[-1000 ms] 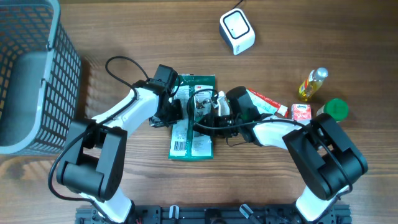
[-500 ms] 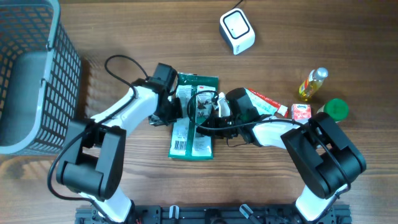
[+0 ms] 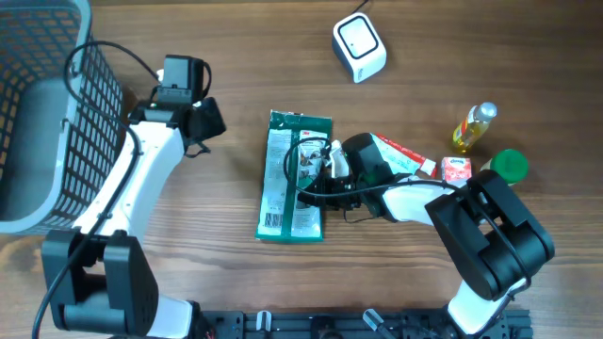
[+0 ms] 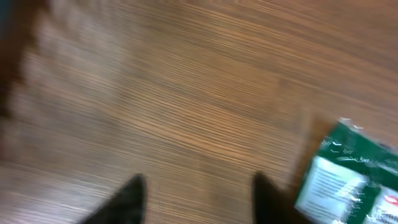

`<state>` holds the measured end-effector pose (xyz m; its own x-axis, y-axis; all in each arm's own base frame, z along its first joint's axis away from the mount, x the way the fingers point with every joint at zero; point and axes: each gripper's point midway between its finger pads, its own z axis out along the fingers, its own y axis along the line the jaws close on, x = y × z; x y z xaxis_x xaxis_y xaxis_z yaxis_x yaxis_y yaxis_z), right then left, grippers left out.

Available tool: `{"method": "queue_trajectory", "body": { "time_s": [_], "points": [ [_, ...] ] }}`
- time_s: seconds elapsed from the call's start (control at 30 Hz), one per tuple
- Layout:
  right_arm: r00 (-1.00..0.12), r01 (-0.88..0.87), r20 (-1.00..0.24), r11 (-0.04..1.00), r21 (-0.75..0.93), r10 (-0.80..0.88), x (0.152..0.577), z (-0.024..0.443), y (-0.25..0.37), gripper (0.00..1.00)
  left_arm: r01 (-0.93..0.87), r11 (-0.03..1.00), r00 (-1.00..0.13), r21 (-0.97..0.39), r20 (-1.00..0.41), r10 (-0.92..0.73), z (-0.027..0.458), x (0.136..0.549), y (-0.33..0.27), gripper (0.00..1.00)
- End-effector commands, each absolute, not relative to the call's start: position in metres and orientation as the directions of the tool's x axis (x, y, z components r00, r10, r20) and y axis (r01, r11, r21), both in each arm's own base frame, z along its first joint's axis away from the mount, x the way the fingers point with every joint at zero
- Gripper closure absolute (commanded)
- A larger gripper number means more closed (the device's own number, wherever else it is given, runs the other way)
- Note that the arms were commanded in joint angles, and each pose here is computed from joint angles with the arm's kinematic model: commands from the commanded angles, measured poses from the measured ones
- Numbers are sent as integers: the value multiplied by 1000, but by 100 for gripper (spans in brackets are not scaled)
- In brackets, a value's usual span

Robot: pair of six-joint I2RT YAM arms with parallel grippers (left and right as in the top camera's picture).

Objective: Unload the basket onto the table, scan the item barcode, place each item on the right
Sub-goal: 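Hold the green gloves pack upright with the right gripper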

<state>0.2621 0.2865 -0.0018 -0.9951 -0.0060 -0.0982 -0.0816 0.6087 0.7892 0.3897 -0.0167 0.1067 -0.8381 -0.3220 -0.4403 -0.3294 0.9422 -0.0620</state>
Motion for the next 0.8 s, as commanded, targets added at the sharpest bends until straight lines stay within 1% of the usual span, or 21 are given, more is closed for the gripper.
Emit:
{"method": "queue_trajectory", "body": {
  "time_s": [0.0,0.77],
  "points": [
    [-995,-90,-100,627,774,-19,257,-11,284,96,-348,937,-836,13,-457,-304,108,389,6,0],
    [-995,-89,-99,627,774,-19,257,-11,284,96,-350,936,-842,20,-445,-306,107,385,7,0]
  ]
}}
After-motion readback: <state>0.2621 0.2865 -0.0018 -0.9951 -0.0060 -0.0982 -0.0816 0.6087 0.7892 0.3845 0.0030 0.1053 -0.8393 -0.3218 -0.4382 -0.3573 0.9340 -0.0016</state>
